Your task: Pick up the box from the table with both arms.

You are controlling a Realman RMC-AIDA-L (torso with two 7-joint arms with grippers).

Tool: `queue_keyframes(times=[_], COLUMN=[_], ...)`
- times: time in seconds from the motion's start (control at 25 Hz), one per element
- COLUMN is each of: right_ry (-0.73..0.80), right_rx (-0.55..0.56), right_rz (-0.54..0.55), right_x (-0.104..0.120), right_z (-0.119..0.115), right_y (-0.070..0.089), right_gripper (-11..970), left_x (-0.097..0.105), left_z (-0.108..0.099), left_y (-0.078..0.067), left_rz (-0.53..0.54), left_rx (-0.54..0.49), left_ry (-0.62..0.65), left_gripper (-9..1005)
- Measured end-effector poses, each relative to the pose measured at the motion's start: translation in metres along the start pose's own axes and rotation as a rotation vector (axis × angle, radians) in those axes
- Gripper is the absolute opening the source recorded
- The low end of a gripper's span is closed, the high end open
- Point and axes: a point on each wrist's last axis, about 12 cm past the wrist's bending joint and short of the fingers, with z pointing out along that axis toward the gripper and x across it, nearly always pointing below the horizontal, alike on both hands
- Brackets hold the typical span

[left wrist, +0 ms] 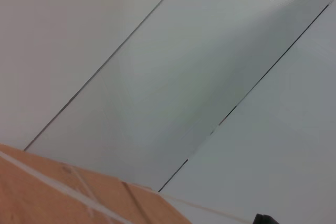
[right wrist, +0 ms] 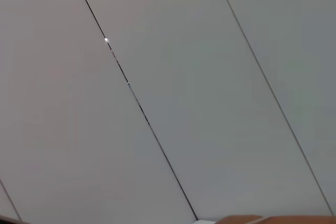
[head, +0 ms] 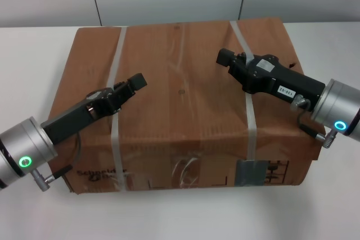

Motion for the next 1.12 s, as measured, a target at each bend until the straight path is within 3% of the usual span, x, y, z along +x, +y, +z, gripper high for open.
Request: queue_keyframes(times=[1.12], right_ry=[0.001], right_rx=[0.003], right_rz=[0.000], right_x=[0.0002], right_z=[0.0000], right_y=[-0.0004], right_gripper=[23], left_x=[-0.0003], left_z=[-0.0003], left_y=[-0.0004], left_rz=[0.003], left_rx=[0.001], left_ry=[-0.002], left_gripper=[50])
